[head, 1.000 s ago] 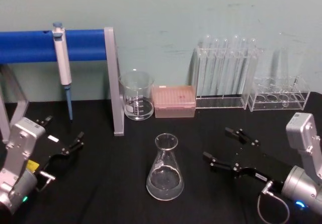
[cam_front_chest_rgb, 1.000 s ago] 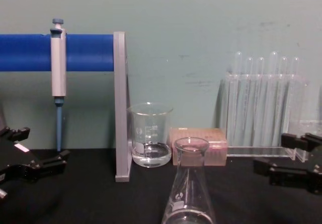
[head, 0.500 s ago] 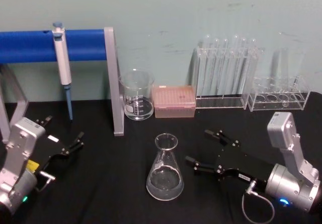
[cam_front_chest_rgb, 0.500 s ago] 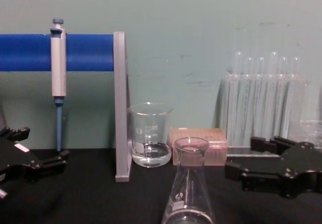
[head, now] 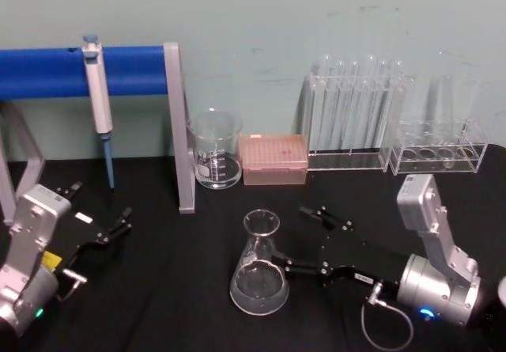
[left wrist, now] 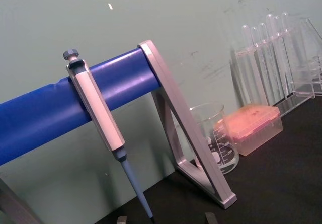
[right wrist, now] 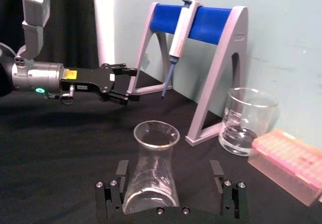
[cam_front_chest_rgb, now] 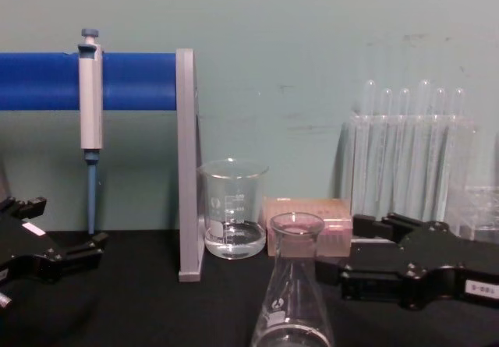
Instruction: Grasp the erlenmeyer flask with one hand, shake it three times, then place it back.
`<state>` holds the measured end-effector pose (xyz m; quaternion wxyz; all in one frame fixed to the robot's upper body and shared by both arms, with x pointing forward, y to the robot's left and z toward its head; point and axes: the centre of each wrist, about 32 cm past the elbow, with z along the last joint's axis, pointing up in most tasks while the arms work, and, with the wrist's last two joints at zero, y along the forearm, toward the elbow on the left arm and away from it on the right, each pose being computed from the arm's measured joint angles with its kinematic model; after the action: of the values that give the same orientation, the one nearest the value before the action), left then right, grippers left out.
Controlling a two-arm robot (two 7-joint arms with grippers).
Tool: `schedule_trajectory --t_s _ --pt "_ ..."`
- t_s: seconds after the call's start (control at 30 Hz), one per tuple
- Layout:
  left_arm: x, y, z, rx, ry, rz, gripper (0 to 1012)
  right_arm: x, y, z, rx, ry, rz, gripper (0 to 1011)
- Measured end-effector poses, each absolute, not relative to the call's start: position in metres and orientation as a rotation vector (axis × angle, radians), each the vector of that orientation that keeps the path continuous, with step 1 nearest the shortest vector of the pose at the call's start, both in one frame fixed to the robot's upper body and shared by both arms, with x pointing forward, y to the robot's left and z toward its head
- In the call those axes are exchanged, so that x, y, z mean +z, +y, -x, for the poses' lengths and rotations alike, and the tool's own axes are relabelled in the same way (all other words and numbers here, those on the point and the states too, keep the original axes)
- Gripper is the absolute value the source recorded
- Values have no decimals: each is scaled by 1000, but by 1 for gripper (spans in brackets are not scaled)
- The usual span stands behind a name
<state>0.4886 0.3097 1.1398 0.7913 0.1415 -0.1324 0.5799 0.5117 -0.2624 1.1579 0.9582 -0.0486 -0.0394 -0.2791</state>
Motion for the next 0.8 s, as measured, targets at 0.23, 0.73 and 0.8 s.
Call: schedule_trajectory --t_s 0.23,0.73,0.8 --pt "1140 310 -489 1248 -285 -304 1000 1156 -255 -517 -542 -74 93 1003" --pt "1140 310 -489 1248 -285 -305 1001 1154 -238 -532 -503 -64 81 1003" --pt "1140 310 -489 1248 -285 -304 1001 1154 -236 -534 -501 -63 81 1003"
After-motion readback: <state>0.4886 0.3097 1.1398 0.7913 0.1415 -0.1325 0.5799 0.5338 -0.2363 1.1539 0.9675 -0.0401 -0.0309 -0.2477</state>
